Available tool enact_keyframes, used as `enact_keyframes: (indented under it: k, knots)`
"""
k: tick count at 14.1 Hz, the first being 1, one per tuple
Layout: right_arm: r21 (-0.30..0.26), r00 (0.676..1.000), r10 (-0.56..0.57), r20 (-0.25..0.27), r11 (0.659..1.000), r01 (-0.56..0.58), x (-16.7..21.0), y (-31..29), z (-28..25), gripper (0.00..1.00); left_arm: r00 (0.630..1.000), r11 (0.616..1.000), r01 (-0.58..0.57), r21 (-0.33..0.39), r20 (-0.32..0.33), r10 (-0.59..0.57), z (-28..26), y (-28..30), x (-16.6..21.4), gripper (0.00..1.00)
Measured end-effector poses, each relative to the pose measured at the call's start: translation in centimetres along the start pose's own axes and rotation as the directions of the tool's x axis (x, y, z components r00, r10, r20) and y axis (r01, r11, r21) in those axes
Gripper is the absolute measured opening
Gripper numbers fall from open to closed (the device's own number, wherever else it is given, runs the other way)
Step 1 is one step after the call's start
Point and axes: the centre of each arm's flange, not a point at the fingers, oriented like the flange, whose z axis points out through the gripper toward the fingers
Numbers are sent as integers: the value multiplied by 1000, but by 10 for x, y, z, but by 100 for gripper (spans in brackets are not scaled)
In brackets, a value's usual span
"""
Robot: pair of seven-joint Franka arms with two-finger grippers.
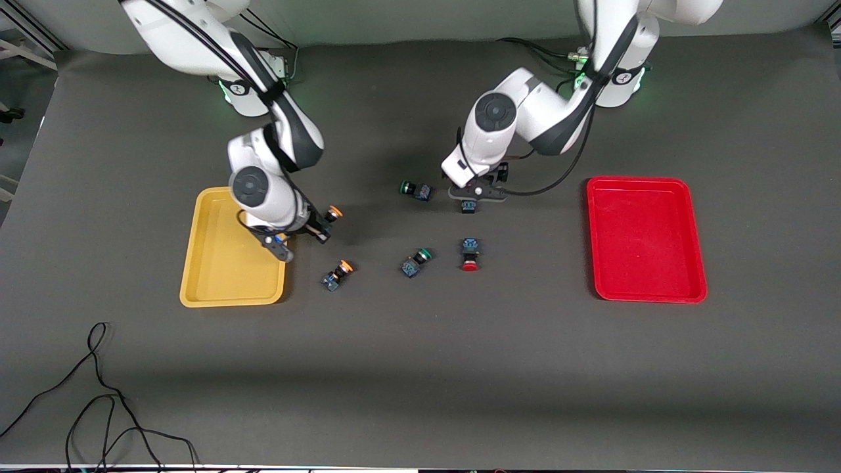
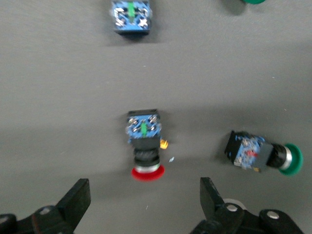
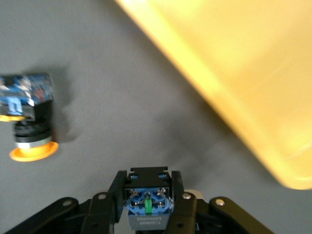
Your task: Place red and yellow buttons in trays
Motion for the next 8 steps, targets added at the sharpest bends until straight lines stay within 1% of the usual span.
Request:
enact_keyframes:
  k: [2, 4, 5, 6, 8]
  knots:
    - [-5, 998, -59, 9, 998, 59, 48, 39, -27, 41, 1000, 1000, 1, -10, -2, -1, 25, 0, 3, 100]
    - [-23, 995, -98, 27, 995, 99, 99, 90, -21, 41, 1000, 1000, 4, -12, 1, -4, 43, -2, 5, 100]
    - [-38, 994, -101, 42, 994, 102, 112, 109, -11, 41, 1000, 1000, 6, -13, 3, -6, 49, -3, 6, 99]
    - [-54, 994, -98, 54, 993, 101, 118, 119, -1, 44, 1000, 1000, 11, -12, 6, -10, 52, -3, 7, 96]
    - [-71, 993, -100, 59, 992, 104, 119, 120, 11, 64, 999, 999, 32, -13, 5, -32, 52, -3, 9, 74]
